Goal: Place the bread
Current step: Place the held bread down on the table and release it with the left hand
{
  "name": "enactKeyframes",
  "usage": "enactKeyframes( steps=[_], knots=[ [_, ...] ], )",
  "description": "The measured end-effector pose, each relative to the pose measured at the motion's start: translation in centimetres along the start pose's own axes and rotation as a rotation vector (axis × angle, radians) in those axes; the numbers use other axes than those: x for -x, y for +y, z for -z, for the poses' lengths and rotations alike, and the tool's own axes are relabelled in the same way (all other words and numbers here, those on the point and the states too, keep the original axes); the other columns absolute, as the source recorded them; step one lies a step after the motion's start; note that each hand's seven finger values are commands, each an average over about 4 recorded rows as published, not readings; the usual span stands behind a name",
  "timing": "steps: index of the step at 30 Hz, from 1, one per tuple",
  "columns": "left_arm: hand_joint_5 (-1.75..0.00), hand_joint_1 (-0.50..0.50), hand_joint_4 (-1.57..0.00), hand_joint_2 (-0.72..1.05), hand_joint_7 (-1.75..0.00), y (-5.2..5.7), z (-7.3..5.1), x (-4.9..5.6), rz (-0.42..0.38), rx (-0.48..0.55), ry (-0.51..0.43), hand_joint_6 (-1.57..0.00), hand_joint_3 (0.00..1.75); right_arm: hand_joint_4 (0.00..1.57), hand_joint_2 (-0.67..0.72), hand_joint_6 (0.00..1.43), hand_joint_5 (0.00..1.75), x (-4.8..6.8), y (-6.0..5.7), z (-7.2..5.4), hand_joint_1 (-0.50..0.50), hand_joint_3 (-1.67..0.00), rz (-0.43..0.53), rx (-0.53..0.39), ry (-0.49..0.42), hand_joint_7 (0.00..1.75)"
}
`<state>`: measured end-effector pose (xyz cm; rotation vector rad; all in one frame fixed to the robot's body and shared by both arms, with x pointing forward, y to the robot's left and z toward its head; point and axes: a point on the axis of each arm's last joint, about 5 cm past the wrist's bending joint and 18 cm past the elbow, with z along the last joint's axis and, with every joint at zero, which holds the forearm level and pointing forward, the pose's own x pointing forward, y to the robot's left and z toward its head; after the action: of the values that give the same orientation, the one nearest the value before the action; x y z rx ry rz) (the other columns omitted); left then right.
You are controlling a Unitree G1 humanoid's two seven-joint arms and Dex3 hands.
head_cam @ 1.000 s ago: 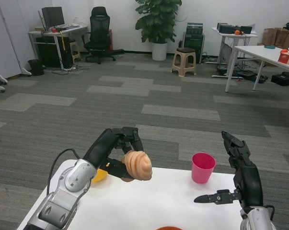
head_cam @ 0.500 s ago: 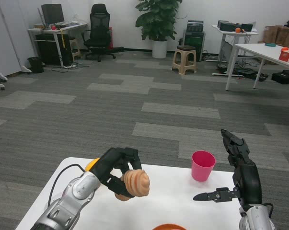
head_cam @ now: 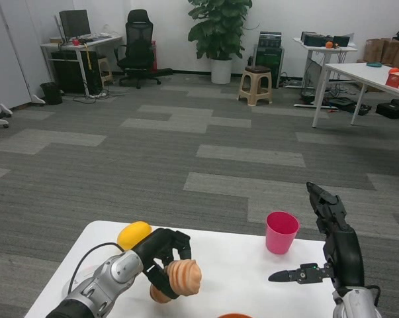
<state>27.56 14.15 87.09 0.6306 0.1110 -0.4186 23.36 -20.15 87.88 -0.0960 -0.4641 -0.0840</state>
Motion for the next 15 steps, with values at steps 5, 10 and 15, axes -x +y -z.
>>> enactKeyframes(
  steps=[5,10,15],
  knots=[
    [-1.75,0.50,0.00,0.96,-0.89,0.17,0.42,0.11,-0.002,0.022,0.021,-0.07,0.09,0.06,-0.03,0.00,0.19,0.09,-0.06,0.12,-0.17,-0.08,0.001,0.004,0.009,0.56],
    [-1.44,0.50,0.00,1.00,-0.35,0.38,0.76,0.21,-0.015,0.072,0.032,0.00,0.09,0.06,-0.03,0.00,0.19,0.11,-0.08,0.15,-0.17,-0.08,0.002,0.005,0.011,0.56],
    [-1.33,0.50,0.00,1.05,-0.05,0.47,0.85,0.25,-0.027,0.109,0.031,0.00,0.09,0.06,-0.03,0.00,0.19,0.13,-0.09,0.17,-0.17,-0.08,0.002,0.005,0.013,0.56]
  ],
)
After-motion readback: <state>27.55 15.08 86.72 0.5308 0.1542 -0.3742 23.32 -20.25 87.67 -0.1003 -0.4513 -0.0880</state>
